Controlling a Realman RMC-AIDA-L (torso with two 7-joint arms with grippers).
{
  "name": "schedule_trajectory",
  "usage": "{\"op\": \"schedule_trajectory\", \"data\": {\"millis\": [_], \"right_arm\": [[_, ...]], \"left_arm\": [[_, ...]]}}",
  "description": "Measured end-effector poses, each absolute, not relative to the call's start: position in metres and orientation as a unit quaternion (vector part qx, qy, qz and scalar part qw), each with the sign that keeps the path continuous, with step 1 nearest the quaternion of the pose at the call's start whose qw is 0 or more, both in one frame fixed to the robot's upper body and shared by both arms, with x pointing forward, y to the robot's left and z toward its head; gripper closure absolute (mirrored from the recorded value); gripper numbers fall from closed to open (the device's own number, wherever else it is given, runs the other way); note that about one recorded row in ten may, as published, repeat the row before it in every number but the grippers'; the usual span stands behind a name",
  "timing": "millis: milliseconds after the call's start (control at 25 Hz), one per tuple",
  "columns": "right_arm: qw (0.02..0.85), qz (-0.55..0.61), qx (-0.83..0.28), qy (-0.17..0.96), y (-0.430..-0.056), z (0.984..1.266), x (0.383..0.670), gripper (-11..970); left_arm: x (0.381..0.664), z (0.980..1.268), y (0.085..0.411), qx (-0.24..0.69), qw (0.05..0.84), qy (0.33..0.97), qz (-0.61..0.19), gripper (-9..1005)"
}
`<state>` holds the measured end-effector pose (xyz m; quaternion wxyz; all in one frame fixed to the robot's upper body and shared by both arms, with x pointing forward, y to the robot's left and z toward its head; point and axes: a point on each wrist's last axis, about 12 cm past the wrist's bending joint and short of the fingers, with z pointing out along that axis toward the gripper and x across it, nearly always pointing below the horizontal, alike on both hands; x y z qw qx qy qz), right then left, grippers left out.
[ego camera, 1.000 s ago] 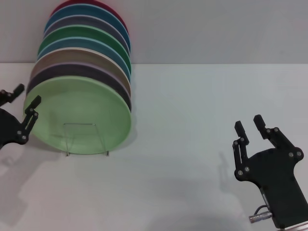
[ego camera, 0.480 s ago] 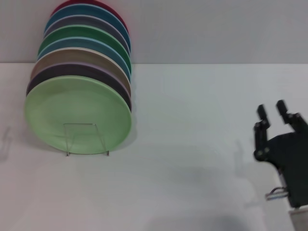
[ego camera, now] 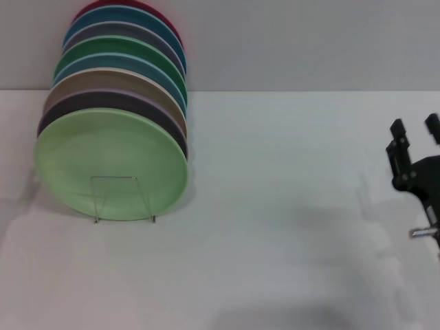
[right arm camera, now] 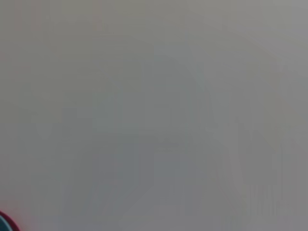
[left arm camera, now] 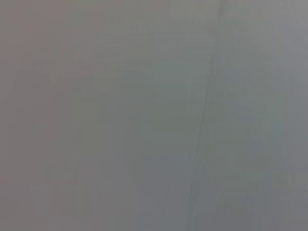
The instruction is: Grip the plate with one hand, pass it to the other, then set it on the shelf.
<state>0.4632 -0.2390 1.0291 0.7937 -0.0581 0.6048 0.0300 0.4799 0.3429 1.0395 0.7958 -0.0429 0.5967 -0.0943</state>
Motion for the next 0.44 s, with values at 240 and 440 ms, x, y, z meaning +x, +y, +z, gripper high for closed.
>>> {"op": "schedule_trajectory", "data": {"millis": [240,440], "right_arm": [[0.798,0.023,-0.049,0.6,-0.252,1.033,0.481,414],[0.802,0.025,-0.049,0.594,-0.25,1.037,0.489,338]], "left_arm": [[0.488,1.04,0.335,-0.046,0.796,0.597,-0.089,188],[0.494,1.04,0.335,-0.054,0.79,0.605,-0.089,137]]}}
